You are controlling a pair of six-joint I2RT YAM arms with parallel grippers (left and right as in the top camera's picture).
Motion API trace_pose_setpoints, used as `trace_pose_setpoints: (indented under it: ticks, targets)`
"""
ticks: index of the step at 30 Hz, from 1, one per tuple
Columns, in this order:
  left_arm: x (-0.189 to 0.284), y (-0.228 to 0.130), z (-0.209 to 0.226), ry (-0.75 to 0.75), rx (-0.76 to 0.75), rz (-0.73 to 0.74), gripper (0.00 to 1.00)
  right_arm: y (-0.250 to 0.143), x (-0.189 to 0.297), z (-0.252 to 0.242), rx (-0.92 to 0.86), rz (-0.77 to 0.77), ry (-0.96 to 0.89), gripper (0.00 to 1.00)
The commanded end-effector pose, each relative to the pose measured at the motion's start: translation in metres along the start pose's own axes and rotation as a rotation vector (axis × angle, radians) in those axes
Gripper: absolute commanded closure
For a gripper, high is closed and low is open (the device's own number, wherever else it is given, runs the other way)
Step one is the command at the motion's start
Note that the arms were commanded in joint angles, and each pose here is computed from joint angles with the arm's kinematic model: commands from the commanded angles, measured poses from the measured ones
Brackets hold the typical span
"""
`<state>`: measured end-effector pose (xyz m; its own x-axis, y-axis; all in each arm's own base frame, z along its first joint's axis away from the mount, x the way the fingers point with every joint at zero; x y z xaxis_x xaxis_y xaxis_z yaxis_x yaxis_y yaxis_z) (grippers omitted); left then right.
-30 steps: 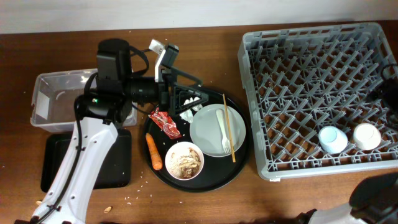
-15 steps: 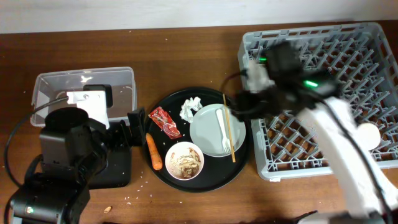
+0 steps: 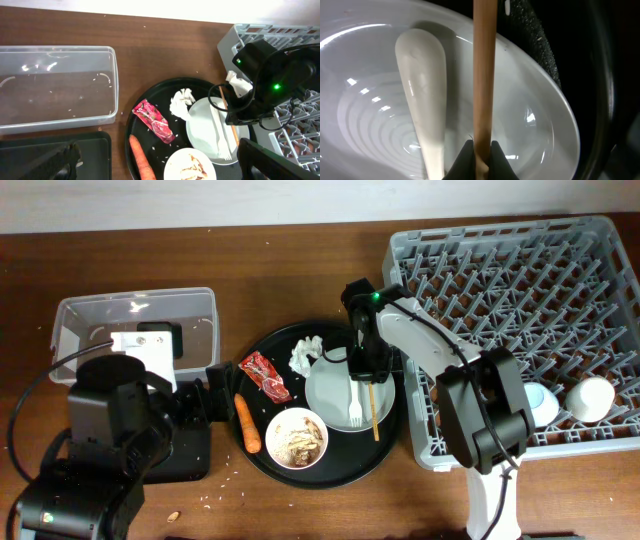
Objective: Sort waste into correct bins and load items into the dishwasher rack
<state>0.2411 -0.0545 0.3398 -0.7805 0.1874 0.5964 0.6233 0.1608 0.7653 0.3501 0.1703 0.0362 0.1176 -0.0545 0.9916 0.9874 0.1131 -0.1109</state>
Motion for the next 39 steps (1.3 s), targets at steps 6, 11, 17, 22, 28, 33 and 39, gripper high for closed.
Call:
trace_pose_setpoints:
  ticks: [6,11,17,22,28,33,39]
  targets:
    - [0.002,0.001,0.001,0.008,-0.005,-0.01,0.01,0.004,0.161,-0.049,0.034,-0.413,-0.032,0.96]
    - [0.002,0.001,0.001,0.008,-0.005,-0.01,0.01,0.029,0.142,-0.121,0.025,-0.387,-0.107,0.95]
    - [0.002,0.001,0.001,0.008,-0.005,-0.01,0.01,0.005,0.143,-0.011,0.21,-0.364,0.092,0.56]
    - [0.002,0.001,0.001,0.008,-0.005,-0.01,0.01,-0.025,0.045,0.041,0.097,-0.168,-0.076,0.54]
    - [0.002,0.001,0.001,0.008,-0.005,-0.01,0.01,-0.027,-0.022,0.027,0.008,-0.058,-0.101,0.75]
    - [0.002,0.001,0.001,0.009,-0.005,-0.007,0.01,-0.024,-0.019,0.029,0.035,-0.078,-0.093,0.88]
    - [0.002,0.001,0.001,0.009,-0.005,-0.007,0.01,-0.005,0.11,0.011,0.028,-0.352,-0.001,0.9]
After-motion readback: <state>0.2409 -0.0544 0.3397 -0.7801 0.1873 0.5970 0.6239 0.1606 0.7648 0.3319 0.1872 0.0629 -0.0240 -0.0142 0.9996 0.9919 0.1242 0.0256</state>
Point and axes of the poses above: each gripper's point midway between its finger pads, its own x axis back along the fingers, its own z axis along the line the jaws close on, y = z × x, the point moved 2 cm from there along x, back along the fingers, and after that the axes turned 4 degrees about x, right-handed, at the moved point
